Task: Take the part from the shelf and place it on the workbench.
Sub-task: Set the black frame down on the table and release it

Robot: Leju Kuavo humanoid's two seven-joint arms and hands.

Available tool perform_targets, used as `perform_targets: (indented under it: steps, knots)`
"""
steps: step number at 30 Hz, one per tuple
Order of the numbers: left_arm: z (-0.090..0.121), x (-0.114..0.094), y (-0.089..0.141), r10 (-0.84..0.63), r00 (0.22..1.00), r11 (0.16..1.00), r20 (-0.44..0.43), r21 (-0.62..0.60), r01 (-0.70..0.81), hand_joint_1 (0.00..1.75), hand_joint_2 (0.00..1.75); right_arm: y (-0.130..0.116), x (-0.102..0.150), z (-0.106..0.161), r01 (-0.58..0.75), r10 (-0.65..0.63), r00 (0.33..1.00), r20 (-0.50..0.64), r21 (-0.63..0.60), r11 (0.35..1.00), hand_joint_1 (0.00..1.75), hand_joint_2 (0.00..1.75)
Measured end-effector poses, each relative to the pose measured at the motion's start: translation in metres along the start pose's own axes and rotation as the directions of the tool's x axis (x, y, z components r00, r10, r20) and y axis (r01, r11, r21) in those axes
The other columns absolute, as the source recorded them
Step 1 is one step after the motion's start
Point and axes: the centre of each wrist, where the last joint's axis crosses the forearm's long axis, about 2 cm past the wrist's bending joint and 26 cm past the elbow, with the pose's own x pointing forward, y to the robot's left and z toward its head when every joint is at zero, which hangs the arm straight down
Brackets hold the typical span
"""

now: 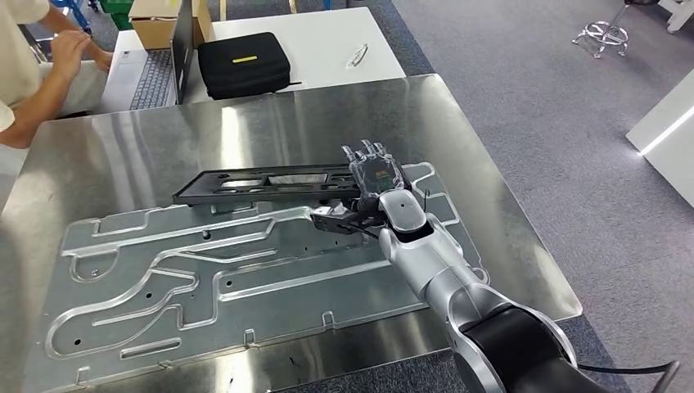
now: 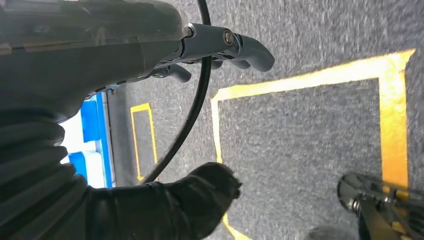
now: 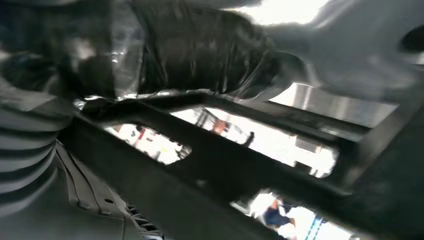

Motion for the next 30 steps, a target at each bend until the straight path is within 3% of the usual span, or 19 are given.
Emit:
perform_targets:
  steps: [14, 23, 30]
  knots:
    - [0.000, 0.000, -0.001, 0.006, 1.000, 1.000, 0.002, 0.005, -0.006, 0.00, 0.00, -0.002, 0.012, -0.001, 0.019, -0.018, 0.998, 0.057, -0.018, 1.000, 0.00, 0.00]
    - [0.000, 0.000, -0.002, 0.015, 1.000, 1.000, -0.002, 0.006, -0.015, 0.00, 0.00, -0.017, 0.039, -0.003, 0.038, -0.013, 0.986, 0.165, -0.151, 0.988, 0.00, 0.00]
    - [0.000, 0.001, -0.003, 0.020, 1.000, 1.000, -0.003, 0.013, -0.020, 0.00, 0.00, -0.023, 0.079, 0.010, 0.035, 0.056, 0.953, 0.298, -0.290, 0.956, 0.00, 0.00]
